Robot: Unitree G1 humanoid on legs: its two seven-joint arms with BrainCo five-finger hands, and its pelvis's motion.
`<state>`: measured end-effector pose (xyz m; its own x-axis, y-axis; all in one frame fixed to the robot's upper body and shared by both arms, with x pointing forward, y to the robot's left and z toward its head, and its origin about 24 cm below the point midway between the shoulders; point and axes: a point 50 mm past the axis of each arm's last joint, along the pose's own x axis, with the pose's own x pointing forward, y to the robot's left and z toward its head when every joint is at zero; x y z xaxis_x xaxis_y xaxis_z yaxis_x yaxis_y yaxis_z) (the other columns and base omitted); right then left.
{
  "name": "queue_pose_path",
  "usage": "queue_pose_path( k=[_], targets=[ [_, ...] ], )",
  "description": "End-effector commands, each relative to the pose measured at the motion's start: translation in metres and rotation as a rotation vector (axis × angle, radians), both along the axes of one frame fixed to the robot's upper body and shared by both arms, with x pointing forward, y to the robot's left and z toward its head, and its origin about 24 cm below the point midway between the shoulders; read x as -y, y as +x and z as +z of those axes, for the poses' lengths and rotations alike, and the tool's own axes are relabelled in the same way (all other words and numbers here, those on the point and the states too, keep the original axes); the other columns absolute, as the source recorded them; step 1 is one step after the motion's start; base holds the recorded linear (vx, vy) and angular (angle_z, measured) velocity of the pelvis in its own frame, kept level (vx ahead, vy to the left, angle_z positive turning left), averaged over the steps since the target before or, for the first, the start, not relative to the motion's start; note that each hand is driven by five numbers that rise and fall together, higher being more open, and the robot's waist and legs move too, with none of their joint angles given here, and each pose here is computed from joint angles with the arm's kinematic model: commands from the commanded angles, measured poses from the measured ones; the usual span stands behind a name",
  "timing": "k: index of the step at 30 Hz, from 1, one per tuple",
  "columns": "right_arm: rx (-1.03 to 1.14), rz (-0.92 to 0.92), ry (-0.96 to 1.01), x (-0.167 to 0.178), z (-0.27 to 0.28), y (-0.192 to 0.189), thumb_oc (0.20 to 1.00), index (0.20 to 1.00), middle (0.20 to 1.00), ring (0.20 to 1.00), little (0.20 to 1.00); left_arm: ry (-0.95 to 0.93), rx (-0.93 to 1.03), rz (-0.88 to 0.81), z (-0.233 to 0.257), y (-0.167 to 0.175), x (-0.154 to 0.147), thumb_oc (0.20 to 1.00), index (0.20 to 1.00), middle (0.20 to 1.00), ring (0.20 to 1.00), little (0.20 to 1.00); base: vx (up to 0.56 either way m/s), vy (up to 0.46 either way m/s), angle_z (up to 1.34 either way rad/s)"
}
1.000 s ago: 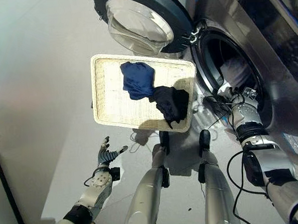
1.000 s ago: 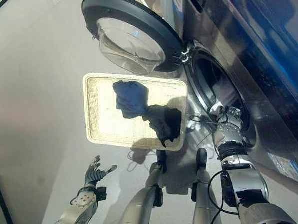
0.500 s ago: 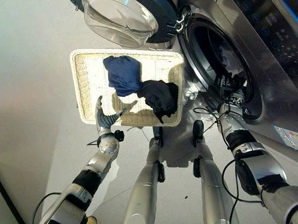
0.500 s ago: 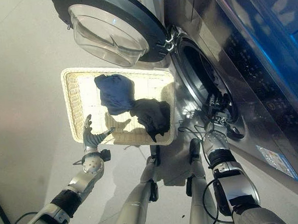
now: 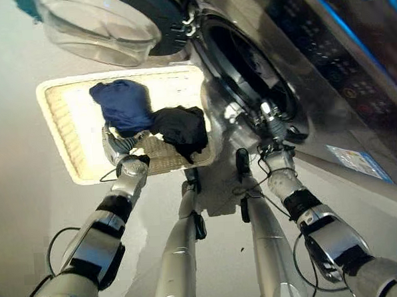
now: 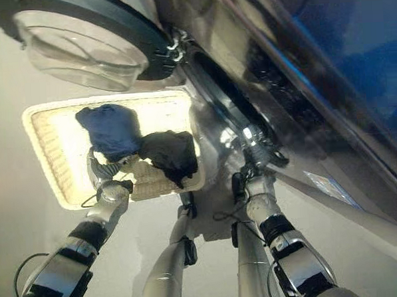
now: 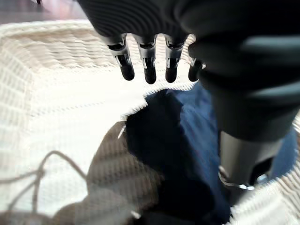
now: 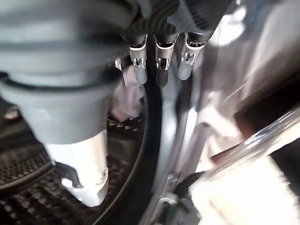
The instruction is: Put the clothes into the washing machine.
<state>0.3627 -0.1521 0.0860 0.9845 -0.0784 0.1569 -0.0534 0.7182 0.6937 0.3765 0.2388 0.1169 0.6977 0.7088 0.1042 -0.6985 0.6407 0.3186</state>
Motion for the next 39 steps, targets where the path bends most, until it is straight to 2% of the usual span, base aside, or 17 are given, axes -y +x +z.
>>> queue_pose_path(
  k=[1,3,6,14,15,16,17,21,28,39],
  targets=[
    [0.004,0.014,-0.188,0.027,-0.013,-0.015,1.0,1.0,1.0,1.0,1.0,-0.114,0.058,0.254,0.029,-0.002,-0.045,1.0,1.0,1.0,1.0,1.0,-0.01,0.134,-0.07],
    [0.0,0.018,-0.192,0.027,-0.015,-0.016,1.0,1.0,1.0,1.0,1.0,-0.119,0.058,0.264,0.03,-0.002,-0.047,1.0,1.0,1.0,1.0,1.0,0.01,0.068,-0.17],
    [-0.022,0.107,-0.235,0.024,-0.033,-0.029,1.0,1.0,1.0,1.0,1.0,-0.162,0.142,0.371,0.059,-0.004,-0.067,1.0,1.0,1.0,1.0,1.0,0.0,0.047,-0.16],
    [-0.033,0.193,-0.212,0.015,-0.052,-0.05,1.0,1.0,1.0,1.0,1.0,-0.176,0.209,0.506,0.1,-0.009,-0.087,1.0,1.0,1.0,1.0,1.0,0.0,0.042,-0.01],
    [-0.034,0.206,-0.213,0.014,-0.054,-0.054,1.0,1.0,1.0,1.0,1.0,-0.19,0.219,0.516,0.105,-0.01,-0.09,0.608,0.608,0.608,0.608,0.608,0.0,0.0,0.0],
    [-0.034,0.206,-0.212,0.014,-0.054,-0.054,1.0,1.0,1.0,1.0,1.0,-0.19,0.22,0.516,0.105,-0.01,-0.09,0.608,0.608,0.608,0.608,0.608,0.01,0.036,0.01],
    [-0.037,0.212,-0.227,0.013,-0.056,-0.057,1.0,1.0,1.0,1.0,1.0,-0.199,0.228,0.519,0.108,-0.011,-0.092,0.2,0.2,0.2,0.2,0.2,0.0,0.0,0.0],
    [-0.04,0.226,-0.251,0.01,-0.059,-0.062,1.0,1.0,1.0,1.0,1.0,-0.252,0.277,0.533,0.111,-0.013,-0.095,0.2,0.2,0.2,0.2,0.2,0.0,0.01,0.0],
    [-0.018,0.245,-0.325,-0.005,-0.055,-0.063,1.0,1.0,1.0,1.0,1.0,-0.371,0.507,0.584,0.104,-0.018,-0.087,0.2,0.2,0.2,0.2,0.2,-0.02,-0.026,0.03],
    [0.046,0.287,-0.506,-0.029,-0.038,-0.06,1.0,1.0,1.0,1.0,1.0,-0.185,0.42,0.406,0.066,-0.02,-0.065,0.2,0.2,0.2,0.2,0.2,-0.05,-0.089,0.12]
  ],
)
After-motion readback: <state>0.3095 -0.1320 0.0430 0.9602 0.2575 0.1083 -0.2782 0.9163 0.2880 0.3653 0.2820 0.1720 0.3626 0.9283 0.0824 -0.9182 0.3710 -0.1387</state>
